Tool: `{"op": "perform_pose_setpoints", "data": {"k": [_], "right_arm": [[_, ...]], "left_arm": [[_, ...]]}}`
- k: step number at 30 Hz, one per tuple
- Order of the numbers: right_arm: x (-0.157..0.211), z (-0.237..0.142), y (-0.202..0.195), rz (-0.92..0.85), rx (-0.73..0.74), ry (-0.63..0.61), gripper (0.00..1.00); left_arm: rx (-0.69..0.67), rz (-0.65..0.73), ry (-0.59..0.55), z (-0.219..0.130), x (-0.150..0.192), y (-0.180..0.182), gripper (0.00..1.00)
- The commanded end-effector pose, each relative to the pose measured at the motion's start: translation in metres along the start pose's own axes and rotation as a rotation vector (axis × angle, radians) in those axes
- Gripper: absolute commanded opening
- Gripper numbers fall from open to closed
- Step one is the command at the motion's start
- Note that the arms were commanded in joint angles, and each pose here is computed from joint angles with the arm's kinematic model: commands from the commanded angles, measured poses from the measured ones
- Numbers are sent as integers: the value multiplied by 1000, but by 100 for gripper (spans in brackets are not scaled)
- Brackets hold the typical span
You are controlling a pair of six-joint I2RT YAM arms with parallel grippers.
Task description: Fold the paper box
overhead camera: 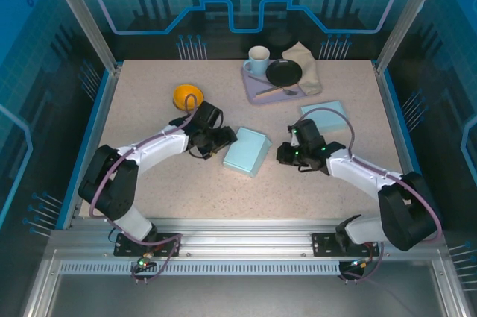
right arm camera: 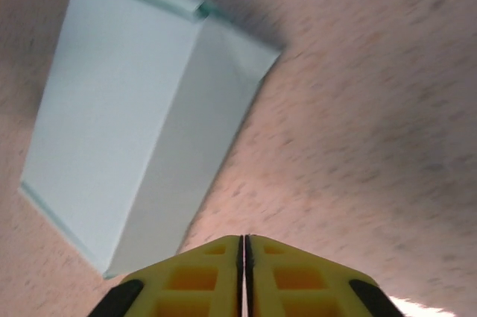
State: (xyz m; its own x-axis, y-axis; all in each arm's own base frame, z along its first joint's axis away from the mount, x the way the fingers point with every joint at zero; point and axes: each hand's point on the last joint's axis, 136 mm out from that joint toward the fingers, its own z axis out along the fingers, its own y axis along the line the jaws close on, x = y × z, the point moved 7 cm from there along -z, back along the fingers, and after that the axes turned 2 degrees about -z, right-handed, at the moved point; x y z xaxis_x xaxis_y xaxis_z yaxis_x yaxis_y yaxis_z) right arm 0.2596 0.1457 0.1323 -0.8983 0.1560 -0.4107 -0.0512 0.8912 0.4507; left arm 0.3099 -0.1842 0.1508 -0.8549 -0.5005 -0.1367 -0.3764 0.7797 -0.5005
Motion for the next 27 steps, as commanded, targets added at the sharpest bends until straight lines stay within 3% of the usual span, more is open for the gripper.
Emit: {"op": "perform_pose_setpoints", "data": {"k": [1,8,16,27], "right_arm": [[-20,-3,-5,5,-18,-12,1],[-44,31,-7,41,-66,20,0],[-45,69,-19,78,-92,67,0],[-55,93,-14,68,-159,101,0]], "left_arm": [[77,156,-8,-4,-17,-26,77],[99,273,27,37,-41,-43,76],[167,279,78,65,-44,-53,76],[205,289,166,94,-36,-55,73]]}}
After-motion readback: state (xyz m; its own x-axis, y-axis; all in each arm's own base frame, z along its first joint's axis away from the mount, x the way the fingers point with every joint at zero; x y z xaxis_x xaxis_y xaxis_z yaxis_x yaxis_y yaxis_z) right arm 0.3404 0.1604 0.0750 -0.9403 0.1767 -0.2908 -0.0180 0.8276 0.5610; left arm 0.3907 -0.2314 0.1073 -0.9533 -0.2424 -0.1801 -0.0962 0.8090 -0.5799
